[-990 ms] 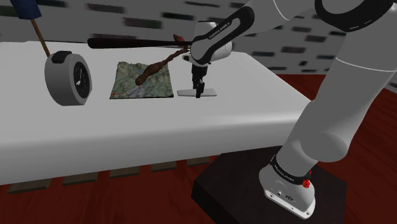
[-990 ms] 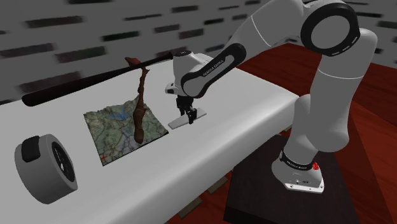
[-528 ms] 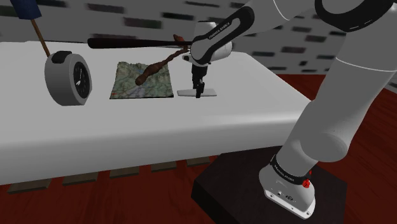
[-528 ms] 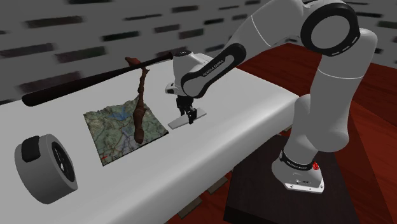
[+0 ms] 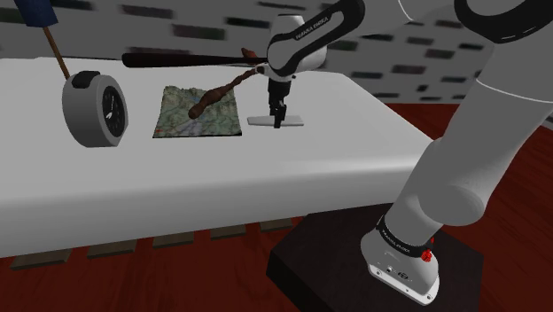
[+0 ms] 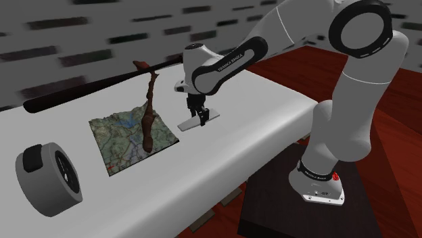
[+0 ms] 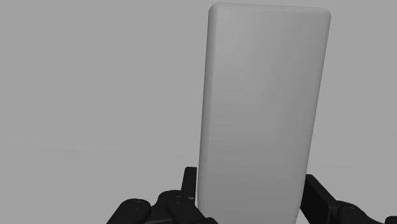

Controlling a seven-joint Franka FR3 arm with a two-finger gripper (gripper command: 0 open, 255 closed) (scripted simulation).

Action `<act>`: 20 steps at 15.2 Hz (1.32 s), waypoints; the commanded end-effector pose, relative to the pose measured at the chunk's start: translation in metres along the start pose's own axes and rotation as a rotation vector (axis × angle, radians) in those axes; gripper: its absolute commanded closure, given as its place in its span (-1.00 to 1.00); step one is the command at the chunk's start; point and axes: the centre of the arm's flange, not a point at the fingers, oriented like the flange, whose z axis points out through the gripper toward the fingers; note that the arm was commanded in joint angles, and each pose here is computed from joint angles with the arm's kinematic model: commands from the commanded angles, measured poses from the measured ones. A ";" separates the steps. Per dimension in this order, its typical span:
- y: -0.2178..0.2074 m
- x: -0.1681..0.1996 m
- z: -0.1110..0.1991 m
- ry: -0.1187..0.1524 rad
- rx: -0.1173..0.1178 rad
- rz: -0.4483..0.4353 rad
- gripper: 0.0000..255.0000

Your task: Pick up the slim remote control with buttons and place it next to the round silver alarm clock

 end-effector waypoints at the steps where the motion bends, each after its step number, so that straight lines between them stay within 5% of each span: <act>1: 0.000 0.000 -0.011 0.000 0.000 0.000 1.00; 20: 0.001 -0.001 -0.111 0.000 0.000 0.000 1.00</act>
